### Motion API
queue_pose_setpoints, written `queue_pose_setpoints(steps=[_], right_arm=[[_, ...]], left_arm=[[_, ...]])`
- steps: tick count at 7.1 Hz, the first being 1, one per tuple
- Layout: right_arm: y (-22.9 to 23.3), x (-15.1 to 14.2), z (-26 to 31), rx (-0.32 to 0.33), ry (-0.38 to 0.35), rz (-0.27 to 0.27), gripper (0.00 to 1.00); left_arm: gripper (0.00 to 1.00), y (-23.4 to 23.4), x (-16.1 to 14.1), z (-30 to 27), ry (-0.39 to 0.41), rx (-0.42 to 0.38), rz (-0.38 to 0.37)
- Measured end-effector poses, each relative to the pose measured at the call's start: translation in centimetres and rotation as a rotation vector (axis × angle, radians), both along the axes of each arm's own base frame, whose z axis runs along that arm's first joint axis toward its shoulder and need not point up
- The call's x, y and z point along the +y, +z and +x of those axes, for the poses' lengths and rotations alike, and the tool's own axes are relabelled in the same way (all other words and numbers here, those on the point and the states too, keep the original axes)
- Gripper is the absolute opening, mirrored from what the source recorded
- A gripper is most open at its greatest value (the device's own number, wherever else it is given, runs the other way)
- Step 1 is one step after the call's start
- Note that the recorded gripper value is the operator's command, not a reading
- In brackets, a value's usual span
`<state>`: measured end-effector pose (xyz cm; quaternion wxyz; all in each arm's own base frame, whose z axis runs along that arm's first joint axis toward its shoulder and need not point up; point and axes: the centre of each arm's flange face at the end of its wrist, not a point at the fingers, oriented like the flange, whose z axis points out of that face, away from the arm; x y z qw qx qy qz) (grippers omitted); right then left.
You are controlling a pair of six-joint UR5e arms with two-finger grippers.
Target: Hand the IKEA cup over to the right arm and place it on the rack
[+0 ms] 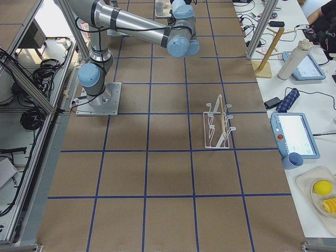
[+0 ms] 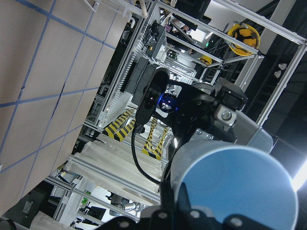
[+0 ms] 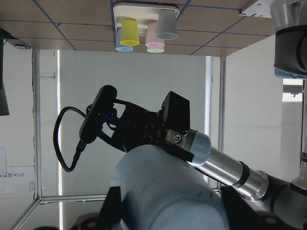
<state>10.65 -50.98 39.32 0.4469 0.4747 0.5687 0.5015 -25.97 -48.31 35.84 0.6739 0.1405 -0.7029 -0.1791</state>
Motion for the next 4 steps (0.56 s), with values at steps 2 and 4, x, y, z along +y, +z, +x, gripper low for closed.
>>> queue_pose_setpoints(steps=[2,4], right_arm=[[0.11,-0.10,-0.22,0.001,-0.003,-0.003,0.54],[0.13,-0.11,-0.25,0.002,-0.003,-0.004,0.50]], left_arm=[[1.00,0.04,-0.01,0.00,-0.003,-0.008,-0.014],[1.00,0.07,-0.03,0.04,-0.003,-0.012,-0.011]])
